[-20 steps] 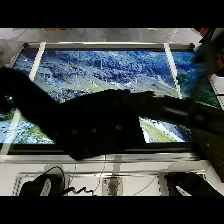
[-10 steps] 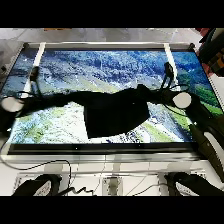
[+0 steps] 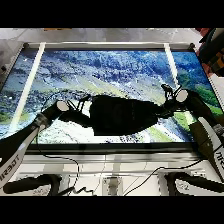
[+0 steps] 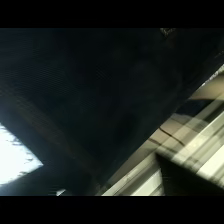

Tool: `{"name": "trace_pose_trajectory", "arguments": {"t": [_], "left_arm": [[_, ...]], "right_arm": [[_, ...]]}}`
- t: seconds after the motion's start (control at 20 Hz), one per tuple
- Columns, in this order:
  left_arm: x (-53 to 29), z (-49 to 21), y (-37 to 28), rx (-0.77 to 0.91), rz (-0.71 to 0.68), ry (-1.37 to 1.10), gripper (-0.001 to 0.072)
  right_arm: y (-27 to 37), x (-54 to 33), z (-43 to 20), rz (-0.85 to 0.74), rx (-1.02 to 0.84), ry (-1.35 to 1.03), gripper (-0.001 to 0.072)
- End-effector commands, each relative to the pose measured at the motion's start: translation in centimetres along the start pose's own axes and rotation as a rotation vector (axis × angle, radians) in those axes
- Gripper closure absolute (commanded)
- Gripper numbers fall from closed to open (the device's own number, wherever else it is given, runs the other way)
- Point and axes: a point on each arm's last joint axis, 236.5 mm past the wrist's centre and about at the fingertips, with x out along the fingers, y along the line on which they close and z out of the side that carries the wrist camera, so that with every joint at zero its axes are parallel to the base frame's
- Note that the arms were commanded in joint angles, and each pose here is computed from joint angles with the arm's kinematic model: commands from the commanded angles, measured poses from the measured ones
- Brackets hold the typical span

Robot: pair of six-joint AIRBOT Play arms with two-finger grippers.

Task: Fold the clothes and pants, and hang the long-sleeved shirts on hangers.

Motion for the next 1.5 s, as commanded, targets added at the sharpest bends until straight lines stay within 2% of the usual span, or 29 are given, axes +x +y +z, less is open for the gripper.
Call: {"name": "trace_pose_trajectory", "arguments": {"t": [0.0, 0.15, 0.25, 0.35, 0.65, 0.75, 0.85, 0.9, 0.95, 1.0, 1.05, 1.25, 1.35, 1.45], "left_arm": [[1.1, 0.1, -1.1, -0.052, -0.065, 0.01, 0.0012], [0.3, 1.4, -1.0, -0.069, -0.078, -0.028, 0.0012], [0.1, 1.6, -0.9, -0.072, -0.077, -0.034, 0.0012], [0.1, 1.6, -0.9, -0.072, -0.077, -0.034, 0.0012], [0.2, 1.9, -0.5, -0.07, -0.063, -0.047, 0.0012], [0.2, 2.8, 0.3, -0.063, -0.027, -0.084, 0.0012], [0.1, 3.5, 1.3, -0.052, 0.013, -0.118, 0.0013], [0.1, 3.8, 1.5, -0.049, 0.024, -0.129, 0.0013], [0.0, 4.0, 1.7, -0.049, 0.029, -0.139, 0.0014], [0.1, 4.2, 1.8, -0.05, 0.034, -0.145, 0.0014], [0.2, 4.2, 2.0, -0.051, 0.035, -0.144, 0.0014], [-1.5, 5.4, 2.5, -0.037, 0.051, -0.183, 0.0014], [-4.7, 7.1, 3.6, 0.035, 0.125, -0.23, 0.0014], [-8.8, 8.5, 4.1, 0.115, 0.208, -0.277, 0.0014]], "right_arm": [[-1.9, 0.4, 2.4, -0.032, 0.024, -0.084, 0.0148], [-3.9, 0.9, 3.2, -0.003, 0.129, -0.061, 0.0148], [-4.2, 1.6, 2.9, 0.094, 0.19, 0.012, 0.012], [-2.9, 2.3, 2.6, 0.237, 0.174, 0.088, 0.0093], [-0.4, 5.7, 3.8, 0.448, 0.133, 0.093, 0.0095], [0.5, 6.9, 3.2, 0.466, 0.126, 0.126, 0.0099], [2.2, 8.0, 2.2, 0.475, 0.031, 0.154, 0.0108], [3.2, 8.3, 1.9, 0.478, -0.031, 0.152, 0.0178], [4.2, 8.6, 1.8, 0.48, -0.08, 0.145, 0.0339], [5.1, 9.0, 1.9, 0.479, -0.105, 0.133, 0.0571], [5.8, 9.2, 2.3, 0.473, -0.114, 0.112, 0.0678], [7.1, 5.5, 5.8, 0.45, -0.173, -0.021, 0.0679], [6.0, 0.6, 8.4, 0.401, -0.169, -0.136, 0.0679], [2.9, -4.7, 10.0, 0.287, -0.127, -0.232, 0.0679]]}}
